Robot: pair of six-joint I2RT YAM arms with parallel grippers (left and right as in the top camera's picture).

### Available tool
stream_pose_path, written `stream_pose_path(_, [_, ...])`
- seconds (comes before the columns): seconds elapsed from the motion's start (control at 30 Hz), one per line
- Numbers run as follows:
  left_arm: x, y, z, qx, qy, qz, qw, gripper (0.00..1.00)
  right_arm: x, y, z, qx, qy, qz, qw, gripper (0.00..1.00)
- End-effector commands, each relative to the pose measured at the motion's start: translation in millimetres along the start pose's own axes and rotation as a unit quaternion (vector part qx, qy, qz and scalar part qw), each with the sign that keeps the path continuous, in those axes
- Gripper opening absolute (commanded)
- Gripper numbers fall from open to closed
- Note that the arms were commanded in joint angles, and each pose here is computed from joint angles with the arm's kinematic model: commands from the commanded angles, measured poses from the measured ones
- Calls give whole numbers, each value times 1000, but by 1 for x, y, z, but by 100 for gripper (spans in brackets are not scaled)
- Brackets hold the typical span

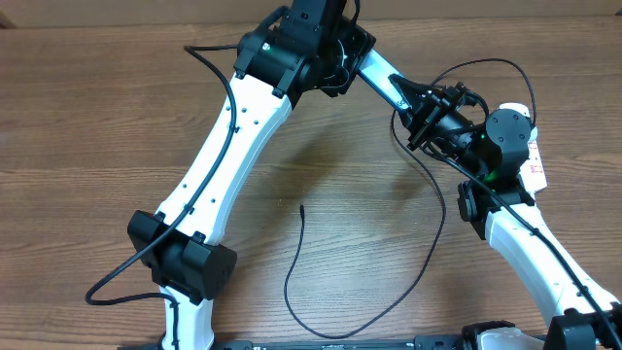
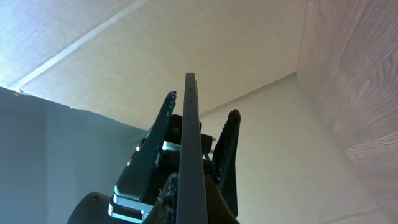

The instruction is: Plug charger to phone and switch on socket

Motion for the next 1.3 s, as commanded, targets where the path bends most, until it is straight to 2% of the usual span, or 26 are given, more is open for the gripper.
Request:
stream_pose_path(0.0, [-1,2,0,2,-6,2,1000,52,7,-1,12,-18,-54,10,998,4])
stream_pose_path(0.1, [-1,2,0,2,-6,2,1000,55,7,-1,12,-18,-54,11,998,4])
stream_pose_path(0.2, [-1,2,0,2,-6,2,1000,52,7,-1,12,-18,-54,11,998,4])
stream_pose_path(0.3, [-1,2,0,2,-6,2,1000,41,7,-1,12,-18,-54,11,998,4])
stream_pose_path(0.6, [-2,2,0,1,-6,-2,1000,24,8,-1,11,-14,-54,16,998,4])
stream_pose_path(0.77, [-2,2,0,2,-6,-2,1000,7,11,0,16,-30,-40,28,998,4])
stream_pose_path(1.27, [-2,2,0,2,-6,-2,1000,4,12,0,17,-31,-36,33,998,4])
Point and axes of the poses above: each gripper's point midway between its finger pads, its own y axis back along the fingers, its own z axis along the line the jaws close on, x = y × z, the point moved 10 cm from there along y, back along the fingers
